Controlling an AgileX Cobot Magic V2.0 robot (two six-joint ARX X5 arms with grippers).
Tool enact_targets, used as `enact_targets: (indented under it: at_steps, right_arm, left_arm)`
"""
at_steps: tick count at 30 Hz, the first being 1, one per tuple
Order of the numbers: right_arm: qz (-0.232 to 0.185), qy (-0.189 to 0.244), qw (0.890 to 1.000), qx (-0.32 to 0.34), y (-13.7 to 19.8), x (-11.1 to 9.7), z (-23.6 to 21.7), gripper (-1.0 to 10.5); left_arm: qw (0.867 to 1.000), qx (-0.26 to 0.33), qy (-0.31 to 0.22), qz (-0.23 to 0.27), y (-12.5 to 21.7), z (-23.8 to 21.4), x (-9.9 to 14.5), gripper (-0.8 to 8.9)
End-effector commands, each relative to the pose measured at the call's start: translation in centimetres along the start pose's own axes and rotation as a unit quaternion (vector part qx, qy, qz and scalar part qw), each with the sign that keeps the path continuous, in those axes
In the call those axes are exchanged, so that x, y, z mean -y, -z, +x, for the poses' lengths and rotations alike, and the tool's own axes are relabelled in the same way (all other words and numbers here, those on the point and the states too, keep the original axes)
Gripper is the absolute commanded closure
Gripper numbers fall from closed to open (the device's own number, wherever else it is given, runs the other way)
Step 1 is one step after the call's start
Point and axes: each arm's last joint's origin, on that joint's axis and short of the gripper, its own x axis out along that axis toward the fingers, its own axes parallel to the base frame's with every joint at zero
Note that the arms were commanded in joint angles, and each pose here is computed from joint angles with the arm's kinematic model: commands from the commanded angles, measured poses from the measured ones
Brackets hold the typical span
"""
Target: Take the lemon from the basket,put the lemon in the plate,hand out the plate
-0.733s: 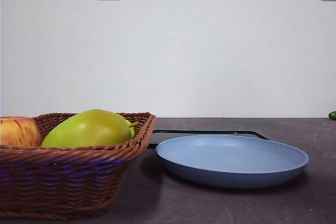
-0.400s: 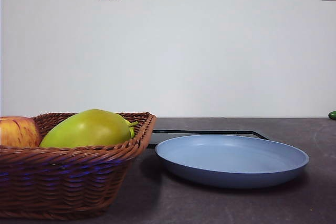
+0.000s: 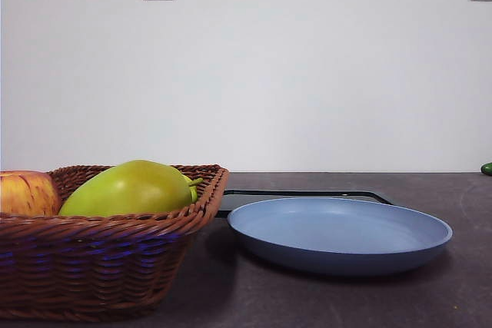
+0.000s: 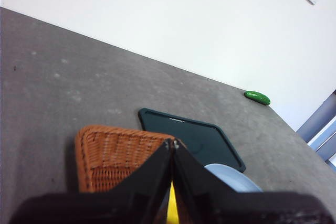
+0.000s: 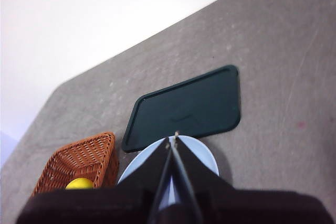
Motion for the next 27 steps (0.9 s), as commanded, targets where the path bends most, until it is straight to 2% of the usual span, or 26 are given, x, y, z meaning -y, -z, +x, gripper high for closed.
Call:
enact_targets:
  at_steps: [1,6,11,14,19,24,25,27]
  right_arm:
    - [-0.048,0.006,0.999,-0.018,-2.3,-1.1,0.0,9.4]
    - [-0.077,0.027,0.993,-0.085,-4.9,-1.9,1.1,9.4]
    - [-0.092,0.047,0.98,-0.173,-6.0,-1.4,3.7,9.4]
    - [-0.085,0.054,0.968,-0.232,-5.8,-0.6,5.7,9.4]
    - [-0.057,0.016,0.945,-0.322,-4.6,0.7,9.1,9.4]
    - [-0.038,0.007,0.923,-0.383,-3.3,1.8,12.2,8.7]
    - [-0.034,0.007,0.915,-0.402,-2.7,2.1,13.0,8.2]
    - [-0.029,0.007,0.904,-0.426,-1.8,2.5,14.9,7.3]
  left_arm:
    - [1.0,-0.017,-0.004,0.024,-1.7,0.3,0.7,8.06]
    - [0.995,-0.074,0.004,0.065,-4.7,1.5,1.7,8.06]
    - [0.988,-0.125,0.016,0.088,-7.5,3.1,2.7,8.06]
    - [0.981,-0.164,0.02,0.097,-8.7,4.2,3.2,8.06]
    - [0.971,-0.217,0.03,0.099,-9.8,6.0,3.7,8.06]
    - [0.963,-0.249,0.044,0.093,-9.6,7.5,4.0,7.95]
    - [0.961,-0.258,0.048,0.091,-9.4,7.9,4.1,7.36]
    - [0.958,-0.268,0.052,0.092,-9.1,8.3,4.2,5.26]
